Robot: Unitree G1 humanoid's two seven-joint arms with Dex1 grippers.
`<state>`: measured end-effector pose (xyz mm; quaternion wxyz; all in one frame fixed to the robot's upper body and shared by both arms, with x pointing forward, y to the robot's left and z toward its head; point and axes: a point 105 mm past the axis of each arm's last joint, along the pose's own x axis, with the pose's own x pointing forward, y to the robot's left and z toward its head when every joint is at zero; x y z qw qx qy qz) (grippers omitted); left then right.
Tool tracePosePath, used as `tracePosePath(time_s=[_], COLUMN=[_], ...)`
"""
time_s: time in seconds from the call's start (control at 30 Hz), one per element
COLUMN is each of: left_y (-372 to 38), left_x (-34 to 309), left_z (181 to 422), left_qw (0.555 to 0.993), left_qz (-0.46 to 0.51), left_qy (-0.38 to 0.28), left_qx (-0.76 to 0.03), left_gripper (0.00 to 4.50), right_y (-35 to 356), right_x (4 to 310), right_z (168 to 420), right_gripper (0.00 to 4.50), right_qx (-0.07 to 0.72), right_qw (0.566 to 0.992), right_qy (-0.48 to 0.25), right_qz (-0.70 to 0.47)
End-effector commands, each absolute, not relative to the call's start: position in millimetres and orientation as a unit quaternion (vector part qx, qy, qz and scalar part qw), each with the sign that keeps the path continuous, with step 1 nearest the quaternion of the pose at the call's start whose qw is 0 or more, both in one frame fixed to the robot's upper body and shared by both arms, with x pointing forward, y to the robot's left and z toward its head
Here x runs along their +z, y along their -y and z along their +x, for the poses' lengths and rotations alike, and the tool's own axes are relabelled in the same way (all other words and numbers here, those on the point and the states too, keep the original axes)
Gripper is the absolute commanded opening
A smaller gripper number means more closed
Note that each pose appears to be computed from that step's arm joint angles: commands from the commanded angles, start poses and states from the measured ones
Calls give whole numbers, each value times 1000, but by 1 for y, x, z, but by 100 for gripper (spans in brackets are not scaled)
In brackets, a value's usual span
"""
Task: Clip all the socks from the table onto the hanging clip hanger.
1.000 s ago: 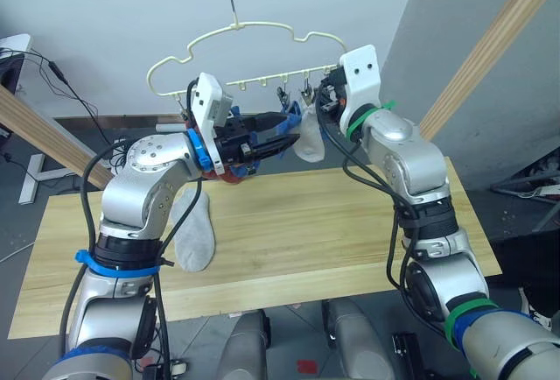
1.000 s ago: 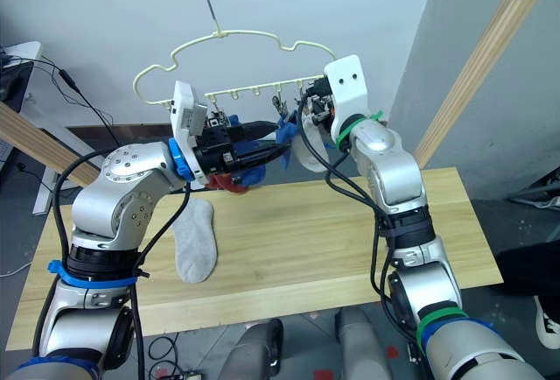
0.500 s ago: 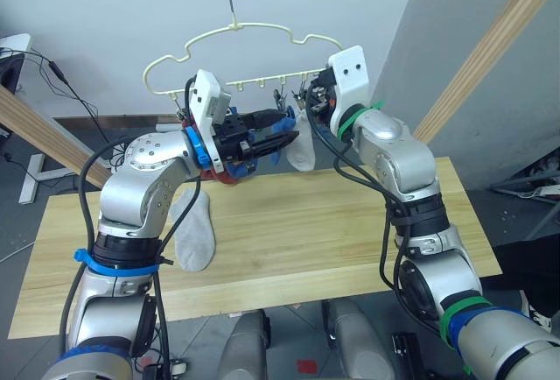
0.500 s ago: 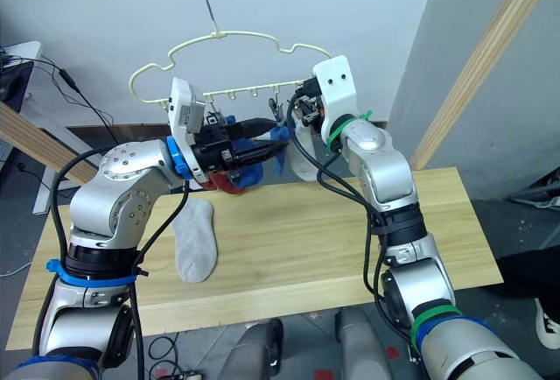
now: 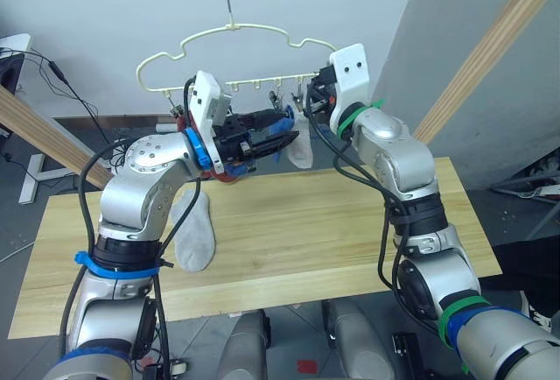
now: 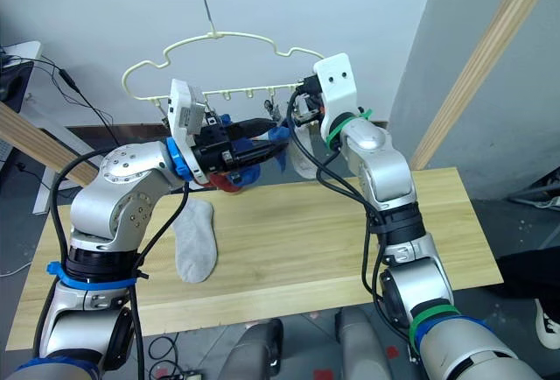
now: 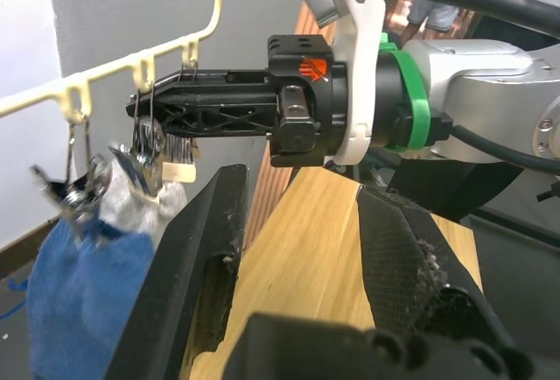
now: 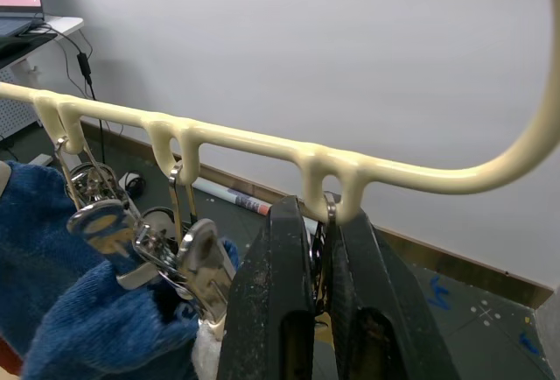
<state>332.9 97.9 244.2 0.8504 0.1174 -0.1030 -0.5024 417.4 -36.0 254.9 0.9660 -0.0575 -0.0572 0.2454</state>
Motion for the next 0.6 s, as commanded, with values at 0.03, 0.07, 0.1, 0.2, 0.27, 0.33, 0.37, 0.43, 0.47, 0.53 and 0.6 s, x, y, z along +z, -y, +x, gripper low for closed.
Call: tracePosePath(time_s=[0.03, 0.07, 0.1, 0.2, 0.27, 0.33, 0.37, 0.43, 0.47, 0.53, 0.6], left_y=[-93, -95, -98, -107, -115, -142, -157, -191, -207, -232, -248], left_x=[246, 241, 234, 210, 196, 170, 155, 128, 116, 97, 85], left_z=[328, 330, 333, 337, 338, 342, 342, 342, 342, 343, 346], left_qw=[850, 856, 861, 871, 885, 925, 940, 962, 971, 982, 989], left_qz=[150, 163, 183, 223, 225, 191, 181, 165, 155, 122, 97], left_qy=[133, 130, 125, 99, 81, 45, 27, -4, -19, -45, -64], left_qx=[-487, -473, -458, -425, -399, -326, -289, -216, -183, -134, -97], left_gripper=[224, 224, 241, 309, 368, 434, 447, 447, 447, 447, 447], right_y=[37, 38, 39, 39, 40, 40, 40, 41, 41, 41, 41], right_x=[278, 278, 278, 279, 279, 279, 280, 279, 279, 279, 279], right_z=[414, 414, 414, 414, 414, 413, 413, 413, 413, 413, 413], right_gripper=[2, 2, 0, 0, 0, 0, 0, 0, 0, 0, 0], right_qx=[244, 243, 243, 242, 242, 241, 241, 241, 241, 242, 244], right_qw=[964, 964, 964, 964, 964, 965, 965, 965, 965, 964, 964], right_qy=[93, 93, 93, 94, 94, 95, 95, 94, 94, 93, 92], right_qz=[-50, -49, -49, -49, -49, -49, -49, -49, -49, -50, -51])
